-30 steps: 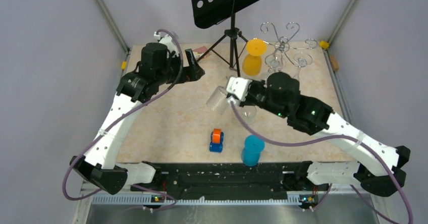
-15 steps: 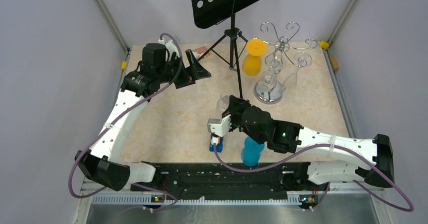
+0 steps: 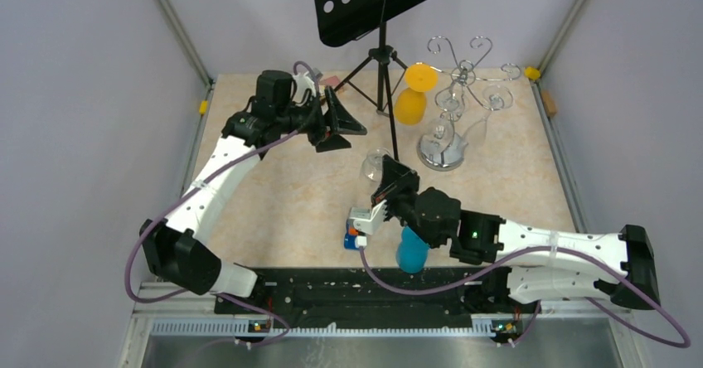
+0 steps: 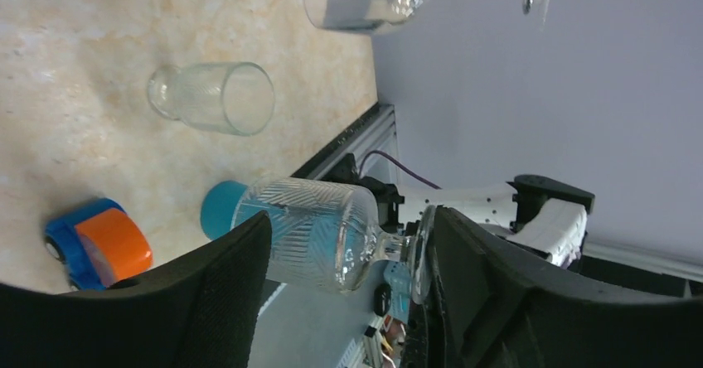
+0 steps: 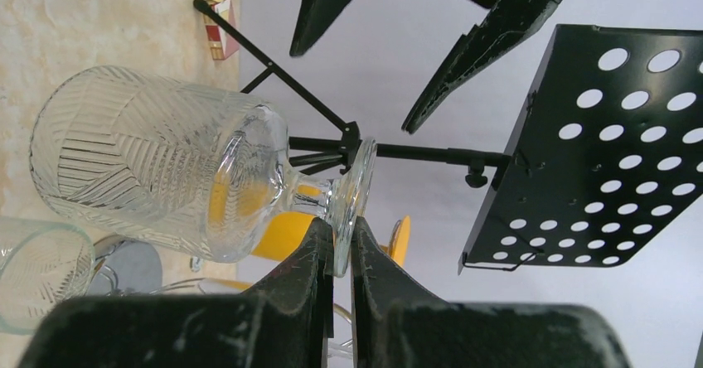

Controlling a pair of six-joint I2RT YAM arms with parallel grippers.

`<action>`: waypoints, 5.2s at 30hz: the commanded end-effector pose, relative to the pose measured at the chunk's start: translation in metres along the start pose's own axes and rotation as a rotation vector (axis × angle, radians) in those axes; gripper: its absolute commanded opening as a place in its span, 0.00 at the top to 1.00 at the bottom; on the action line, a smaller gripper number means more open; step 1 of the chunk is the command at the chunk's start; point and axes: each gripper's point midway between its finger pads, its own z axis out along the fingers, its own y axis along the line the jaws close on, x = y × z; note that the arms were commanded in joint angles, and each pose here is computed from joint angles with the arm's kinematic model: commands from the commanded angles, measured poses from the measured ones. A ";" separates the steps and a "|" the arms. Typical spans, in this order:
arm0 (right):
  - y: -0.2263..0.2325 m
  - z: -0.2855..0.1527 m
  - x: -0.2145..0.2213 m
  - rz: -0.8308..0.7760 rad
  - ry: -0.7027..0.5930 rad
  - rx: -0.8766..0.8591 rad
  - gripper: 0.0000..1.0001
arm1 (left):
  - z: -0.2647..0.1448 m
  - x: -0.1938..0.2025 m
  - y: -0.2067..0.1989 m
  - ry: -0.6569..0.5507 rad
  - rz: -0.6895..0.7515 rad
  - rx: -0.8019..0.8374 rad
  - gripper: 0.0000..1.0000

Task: Place the wine glass upside down on the wine glass rack
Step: Turn the wine glass upside down at the wine rack.

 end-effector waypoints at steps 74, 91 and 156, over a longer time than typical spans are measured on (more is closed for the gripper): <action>0.002 0.012 -0.056 0.850 -0.045 -0.177 0.01 | -0.043 -0.009 -0.008 -0.234 0.566 -0.316 1.00; -0.061 0.037 -0.084 1.479 0.066 -0.373 0.01 | -0.065 -0.014 0.008 -0.401 0.706 -0.330 1.00; -0.142 0.055 0.034 2.237 -0.358 -0.589 0.59 | -0.068 -0.041 -0.154 -0.685 0.608 0.499 1.00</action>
